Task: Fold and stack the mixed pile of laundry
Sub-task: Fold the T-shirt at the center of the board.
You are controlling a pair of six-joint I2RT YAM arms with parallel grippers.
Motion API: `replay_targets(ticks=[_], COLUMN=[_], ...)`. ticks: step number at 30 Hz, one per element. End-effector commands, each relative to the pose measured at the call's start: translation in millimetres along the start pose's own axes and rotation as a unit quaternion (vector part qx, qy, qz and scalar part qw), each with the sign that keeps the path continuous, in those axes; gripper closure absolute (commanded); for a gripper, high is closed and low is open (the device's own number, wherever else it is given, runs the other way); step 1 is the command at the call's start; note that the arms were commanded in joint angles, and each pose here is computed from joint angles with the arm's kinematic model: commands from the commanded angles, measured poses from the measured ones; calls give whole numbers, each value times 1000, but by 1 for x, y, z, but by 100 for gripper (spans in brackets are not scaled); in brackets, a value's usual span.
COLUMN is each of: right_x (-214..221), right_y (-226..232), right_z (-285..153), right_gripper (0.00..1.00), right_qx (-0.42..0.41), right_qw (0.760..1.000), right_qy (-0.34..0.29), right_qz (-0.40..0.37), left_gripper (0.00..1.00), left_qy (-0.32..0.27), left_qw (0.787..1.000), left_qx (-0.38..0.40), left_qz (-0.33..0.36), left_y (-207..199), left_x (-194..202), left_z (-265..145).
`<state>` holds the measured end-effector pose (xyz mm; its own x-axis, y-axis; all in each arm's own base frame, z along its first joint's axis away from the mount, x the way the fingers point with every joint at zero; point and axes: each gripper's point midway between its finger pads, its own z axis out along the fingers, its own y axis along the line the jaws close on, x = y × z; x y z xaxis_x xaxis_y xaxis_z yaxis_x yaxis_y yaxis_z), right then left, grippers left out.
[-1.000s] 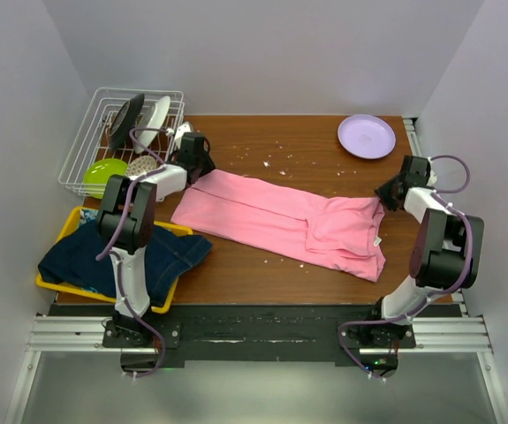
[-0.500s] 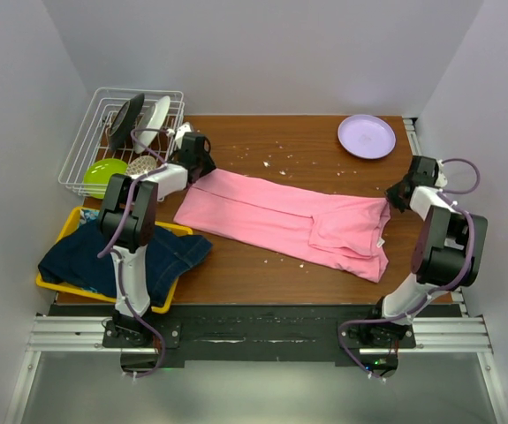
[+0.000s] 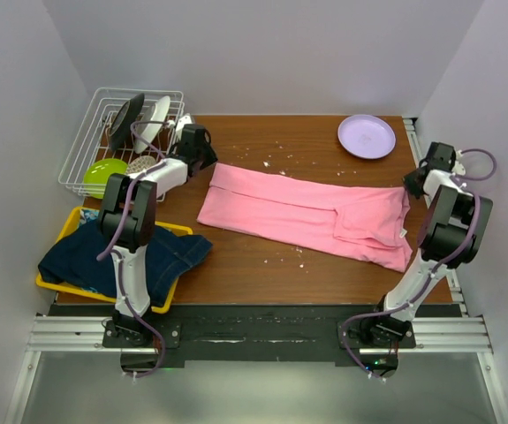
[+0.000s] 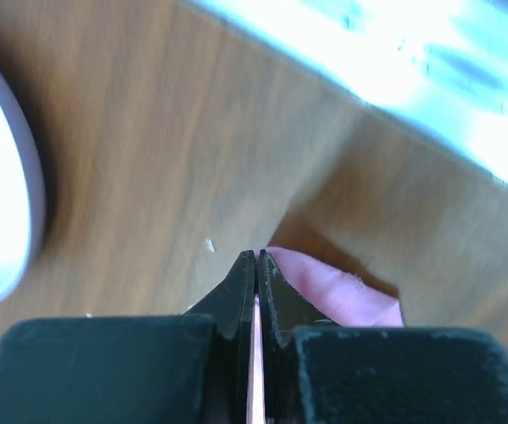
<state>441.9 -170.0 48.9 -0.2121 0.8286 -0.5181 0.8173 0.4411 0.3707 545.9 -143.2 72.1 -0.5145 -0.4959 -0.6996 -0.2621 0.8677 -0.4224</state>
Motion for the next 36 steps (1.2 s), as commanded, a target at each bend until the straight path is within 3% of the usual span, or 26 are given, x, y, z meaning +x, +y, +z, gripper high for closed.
replay_targets(ticks=[1,3,4,8,12,16,20,23,30,36], right_x=[-44,-46,-47,-46,-20,34,95,140,191,206], right_y=[16,14,12,11,30,51,66,66,39,24], right_z=[-9,-12,-18,-44,-74,-102,-123,-138,-143,-137], right_gripper=[86,72,57,41,41,44,59,60,60,64], right_qx=[10,20,27,38,4,-32,-73,-85,-70,-44], right_qw=[999,999,999,998,996,989,978,969,958,954], right_qy=[-44,-40,-43,-48,-37,-23,11,31,43,40], right_qz=[5,-5,-9,-33,-77,-142,-194,-232,-274,-294], left_gripper=[59,59,58,57,55,51,49,49,49,49], left_qy=[-19,-16,-14,-9,14,34,54,62,68,71], left_qw=[1000,1000,1000,1000,1000,999,997,996,995,995], left_qx=[17,18,19,25,22,22,38,45,43,40], left_qz=[0,2,1,10,17,34,50,55,55,61], left_y=[-12,-9,-9,-7,-3,-2,-5,-7,-6,-4], left_x=[-25,-25,-26,-27,-18,-11,-5,-2,1,3], left_z=[-2,-1,-1,-1,-1,1,0,-1,2,5])
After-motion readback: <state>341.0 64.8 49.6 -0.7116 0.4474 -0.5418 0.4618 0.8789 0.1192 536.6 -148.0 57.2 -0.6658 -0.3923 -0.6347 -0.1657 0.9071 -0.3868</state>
